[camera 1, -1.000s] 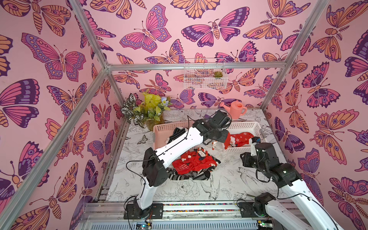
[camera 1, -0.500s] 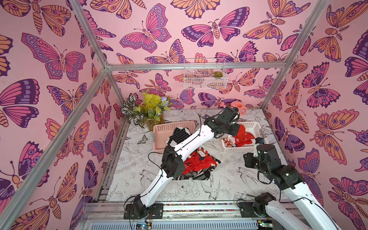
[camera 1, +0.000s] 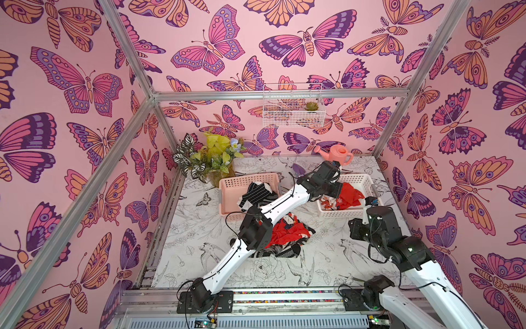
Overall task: Sort the socks into the basket by color
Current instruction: Place the sock in the bin.
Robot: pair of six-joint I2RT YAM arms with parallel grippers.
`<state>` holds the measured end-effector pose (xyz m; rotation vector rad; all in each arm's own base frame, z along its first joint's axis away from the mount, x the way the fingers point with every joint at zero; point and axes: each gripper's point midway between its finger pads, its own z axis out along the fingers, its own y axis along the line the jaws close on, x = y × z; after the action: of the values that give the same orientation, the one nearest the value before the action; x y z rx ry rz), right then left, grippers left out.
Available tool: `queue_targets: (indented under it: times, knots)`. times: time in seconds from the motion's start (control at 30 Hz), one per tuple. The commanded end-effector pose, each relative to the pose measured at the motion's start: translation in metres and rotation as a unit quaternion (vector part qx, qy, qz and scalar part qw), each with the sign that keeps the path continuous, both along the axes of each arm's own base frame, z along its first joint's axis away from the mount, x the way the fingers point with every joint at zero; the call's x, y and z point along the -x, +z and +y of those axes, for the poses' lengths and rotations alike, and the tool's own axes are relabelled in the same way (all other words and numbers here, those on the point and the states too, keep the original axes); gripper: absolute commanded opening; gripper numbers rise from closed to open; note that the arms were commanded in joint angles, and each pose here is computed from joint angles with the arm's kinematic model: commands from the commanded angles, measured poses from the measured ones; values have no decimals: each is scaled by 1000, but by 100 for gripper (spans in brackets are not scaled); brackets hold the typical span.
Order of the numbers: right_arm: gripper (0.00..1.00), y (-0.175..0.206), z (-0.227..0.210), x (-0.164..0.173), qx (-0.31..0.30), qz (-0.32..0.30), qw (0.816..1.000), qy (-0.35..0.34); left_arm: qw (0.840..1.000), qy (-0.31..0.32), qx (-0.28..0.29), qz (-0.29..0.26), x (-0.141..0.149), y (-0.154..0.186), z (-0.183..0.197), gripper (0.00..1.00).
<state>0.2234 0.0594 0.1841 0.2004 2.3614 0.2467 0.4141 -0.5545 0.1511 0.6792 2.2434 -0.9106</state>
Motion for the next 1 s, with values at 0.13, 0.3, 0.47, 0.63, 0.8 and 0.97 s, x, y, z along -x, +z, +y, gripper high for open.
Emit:
queue_targets:
  times: [0.13,0.3,0.47,0.63,0.8,0.97]
  knots:
    - [30,-5,3,-10,-2,6,1000,-3,999,26,-6,-26,-33,0,21,0]
    - [29,-7,8,-17,-6,10,1000,3,999,33,-24,-30,-41,-9,32,1]
    - [29,-8,10,-20,-9,11,1000,5,998,36,-48,-34,-43,-17,40,3]
    - [29,-10,13,-22,-12,13,1000,8,997,44,-61,-37,-46,-18,49,4]
    - [29,-11,15,-24,-15,14,1000,11,995,52,-75,-41,-49,-21,57,7]
    - [29,-13,17,-25,-18,16,1000,15,995,56,-76,-40,-49,-18,60,15]
